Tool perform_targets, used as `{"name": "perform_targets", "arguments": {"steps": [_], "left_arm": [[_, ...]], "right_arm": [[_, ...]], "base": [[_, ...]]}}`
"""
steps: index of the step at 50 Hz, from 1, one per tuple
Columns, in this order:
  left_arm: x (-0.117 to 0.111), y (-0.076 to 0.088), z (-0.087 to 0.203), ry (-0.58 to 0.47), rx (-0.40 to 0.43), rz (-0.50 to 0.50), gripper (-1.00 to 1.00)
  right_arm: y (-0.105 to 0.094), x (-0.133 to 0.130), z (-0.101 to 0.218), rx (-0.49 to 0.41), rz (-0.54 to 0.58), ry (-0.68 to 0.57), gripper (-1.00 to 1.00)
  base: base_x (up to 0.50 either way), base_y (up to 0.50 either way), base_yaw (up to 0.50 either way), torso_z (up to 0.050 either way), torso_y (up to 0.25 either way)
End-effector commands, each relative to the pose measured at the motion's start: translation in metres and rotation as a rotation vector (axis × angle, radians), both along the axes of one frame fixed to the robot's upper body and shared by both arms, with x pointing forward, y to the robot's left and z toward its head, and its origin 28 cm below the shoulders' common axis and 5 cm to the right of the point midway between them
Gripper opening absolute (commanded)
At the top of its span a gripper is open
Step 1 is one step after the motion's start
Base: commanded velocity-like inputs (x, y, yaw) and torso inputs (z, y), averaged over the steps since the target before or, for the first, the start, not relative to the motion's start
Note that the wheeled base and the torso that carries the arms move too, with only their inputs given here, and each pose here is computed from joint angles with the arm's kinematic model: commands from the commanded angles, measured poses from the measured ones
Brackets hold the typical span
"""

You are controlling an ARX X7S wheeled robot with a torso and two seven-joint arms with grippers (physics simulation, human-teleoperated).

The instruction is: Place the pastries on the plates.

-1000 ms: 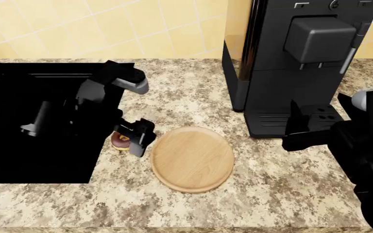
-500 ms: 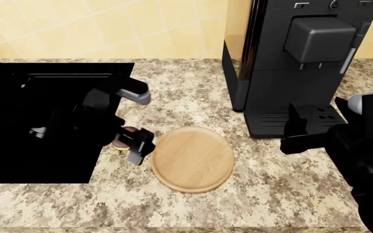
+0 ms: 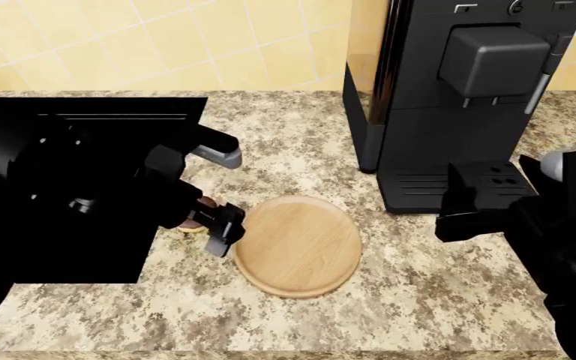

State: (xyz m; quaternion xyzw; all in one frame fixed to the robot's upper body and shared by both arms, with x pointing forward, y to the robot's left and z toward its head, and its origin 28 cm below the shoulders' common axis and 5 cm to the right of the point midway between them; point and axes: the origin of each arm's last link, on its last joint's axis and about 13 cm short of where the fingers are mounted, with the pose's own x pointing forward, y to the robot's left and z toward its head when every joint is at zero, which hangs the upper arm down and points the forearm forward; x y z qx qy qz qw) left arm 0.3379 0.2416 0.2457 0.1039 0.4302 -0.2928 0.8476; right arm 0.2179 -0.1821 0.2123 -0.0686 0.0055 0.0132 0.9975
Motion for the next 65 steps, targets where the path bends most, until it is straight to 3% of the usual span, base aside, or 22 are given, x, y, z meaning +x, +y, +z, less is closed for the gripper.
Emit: {"name": "perform_targets", "arguments": {"steps": [1, 10, 11, 24, 34, 40, 51, 55, 65], "left_arm": [[0.006, 0.005, -0.016, 0.046, 0.018, 0.064, 1.0], [0.004, 0.002, -0.024, 0.079, 0.029, 0.058, 1.0], [0.005, 0.003, -0.024, 0.069, 0.029, 0.07, -1.0], [0.004, 0.007, -0.022, 0.046, 0.053, 0.119, -1.0], [-0.001, 0.003, -0.001, -0.013, 0.033, 0.075, -1.0], [-0.005, -0.007, 0.013, -0.049, 0.051, 0.001, -1.0], [-0.014, -0.017, 0.059, -0.184, -0.026, -0.052, -1.0], [-0.012, -0.027, 0.053, -0.182, -0.008, -0.086, -1.0], [-0.003, -0.058, 0.058, -0.197, -0.06, -0.224, -1.0]], "right_arm": [[0.0, 0.0, 0.001, 0.001, -0.009, -0.001, 1.0], [-0.002, -0.001, 0.001, 0.005, -0.016, -0.005, 1.0], [-0.002, -0.001, 0.0, 0.004, -0.016, -0.004, 1.0], [-0.002, -0.003, 0.001, 0.009, -0.02, -0.008, 1.0], [-0.003, -0.004, 0.004, 0.009, -0.025, -0.019, 1.0], [-0.004, -0.005, 0.005, 0.011, -0.032, -0.024, 1.0], [-0.008, -0.01, 0.005, 0.014, -0.043, -0.027, 1.0], [-0.007, -0.009, 0.007, 0.018, -0.044, -0.036, 1.0], [-0.004, -0.01, 0.006, 0.016, -0.03, -0.03, 1.0]], "base": [[0.0, 0.0, 0.0, 0.0, 0.0], [0.0, 0.0, 0.0, 0.0, 0.0], [0.0, 0.0, 0.0, 0.0, 0.0], [0.0, 0.0, 0.0, 0.0, 0.0], [0.0, 0.0, 0.0, 0.0, 0.0], [0.0, 0.0, 0.0, 0.0, 0.0], [0.0, 0.0, 0.0, 0.0, 0.0], [0.0, 0.0, 0.0, 0.0, 0.0], [0.0, 0.0, 0.0, 0.0, 0.0]]}}
